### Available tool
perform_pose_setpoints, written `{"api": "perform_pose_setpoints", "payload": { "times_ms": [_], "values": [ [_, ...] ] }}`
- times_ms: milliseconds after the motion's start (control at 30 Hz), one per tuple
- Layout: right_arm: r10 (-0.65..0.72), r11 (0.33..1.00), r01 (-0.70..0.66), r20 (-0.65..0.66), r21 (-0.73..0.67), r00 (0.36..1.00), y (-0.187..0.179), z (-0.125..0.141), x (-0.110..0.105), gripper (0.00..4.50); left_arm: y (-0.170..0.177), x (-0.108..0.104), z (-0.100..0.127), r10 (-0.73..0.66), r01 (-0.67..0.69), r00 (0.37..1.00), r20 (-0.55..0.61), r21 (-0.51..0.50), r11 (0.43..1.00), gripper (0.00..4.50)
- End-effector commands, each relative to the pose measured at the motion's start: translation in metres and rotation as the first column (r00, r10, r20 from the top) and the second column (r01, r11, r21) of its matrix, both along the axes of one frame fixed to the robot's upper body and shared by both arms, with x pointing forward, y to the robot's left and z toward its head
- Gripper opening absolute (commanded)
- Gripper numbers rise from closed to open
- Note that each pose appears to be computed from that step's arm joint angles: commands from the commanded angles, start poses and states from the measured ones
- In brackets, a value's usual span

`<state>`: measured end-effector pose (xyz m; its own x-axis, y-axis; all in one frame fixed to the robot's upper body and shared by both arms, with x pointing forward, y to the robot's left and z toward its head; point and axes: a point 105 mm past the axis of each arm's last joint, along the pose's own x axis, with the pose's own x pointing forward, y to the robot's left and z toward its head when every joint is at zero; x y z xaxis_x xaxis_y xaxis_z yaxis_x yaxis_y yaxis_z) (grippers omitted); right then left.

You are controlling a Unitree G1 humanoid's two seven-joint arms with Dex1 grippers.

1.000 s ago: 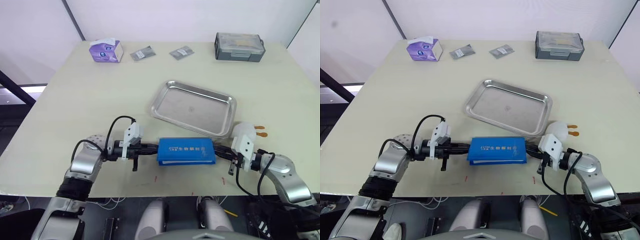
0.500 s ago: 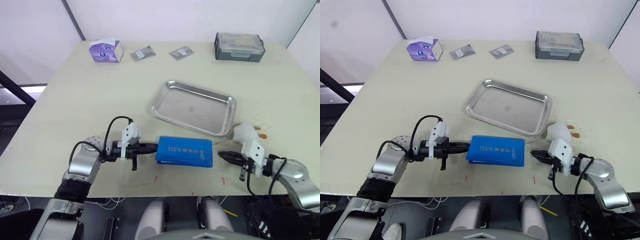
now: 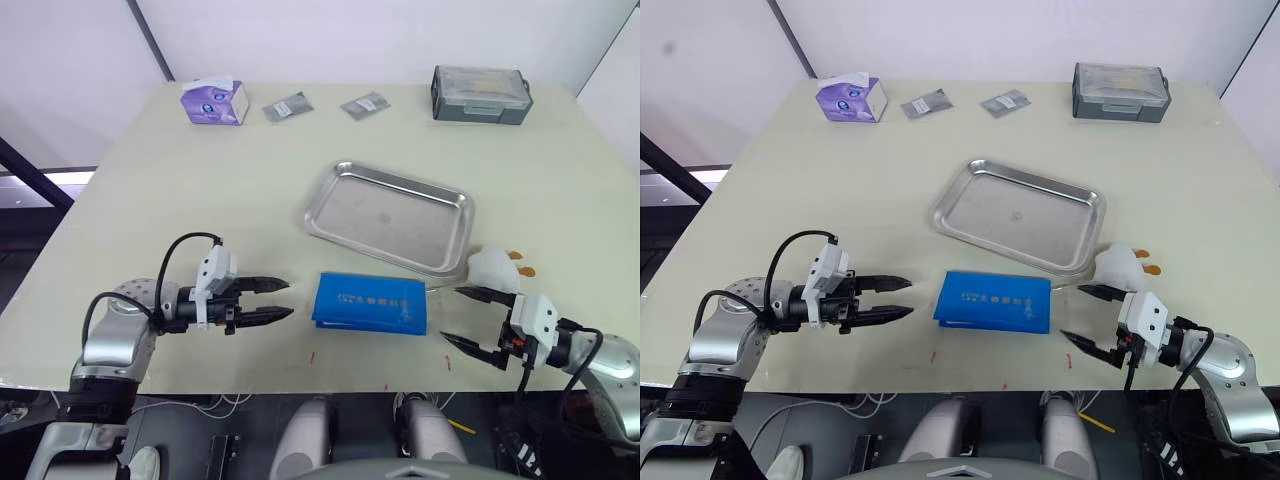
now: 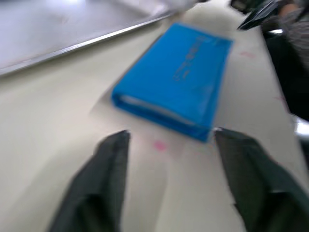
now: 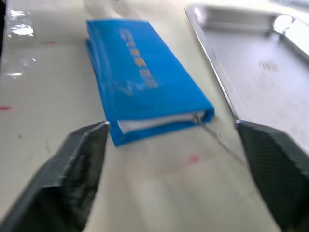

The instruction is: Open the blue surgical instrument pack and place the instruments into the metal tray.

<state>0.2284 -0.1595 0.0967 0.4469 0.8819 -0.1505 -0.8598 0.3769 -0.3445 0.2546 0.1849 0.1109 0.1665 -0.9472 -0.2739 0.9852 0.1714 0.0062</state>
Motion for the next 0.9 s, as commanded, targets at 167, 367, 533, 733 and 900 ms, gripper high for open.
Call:
{"api": "perform_pose_setpoints", "payload": {
  "times_ms": [167,367,533,733,900],
  "values": [
    [0.197,0.976,-0.172,0.208,-0.131,0.958,0.023,0.001,-0.002,4.50,-0.026,-0.013,0.032,-0.194,0.196,0.972,0.134,-0.004,0.981,4.41],
    [0.240,0.965,-0.188,0.315,-0.185,0.918,0.038,-0.004,0.011,4.50,-0.036,-0.020,0.038,-0.255,0.259,0.953,0.162,-0.007,0.966,4.41],
    [0.244,0.964,-0.185,0.360,-0.191,0.900,0.046,-0.003,0.021,4.50,-0.039,-0.022,0.040,-0.275,0.281,0.945,0.177,-0.007,0.960,4.41],
    [0.275,0.955,-0.209,0.371,-0.209,0.887,0.048,-0.003,0.024,4.50,-0.042,-0.027,0.044,-0.302,0.311,0.937,0.174,-0.025,0.950,4.41],
    [0.314,0.941,-0.234,0.377,-0.243,0.872,0.049,-0.006,0.022,4.50,-0.043,-0.028,0.046,-0.306,0.316,0.936,0.176,-0.036,0.948,4.41]
  ]
}}
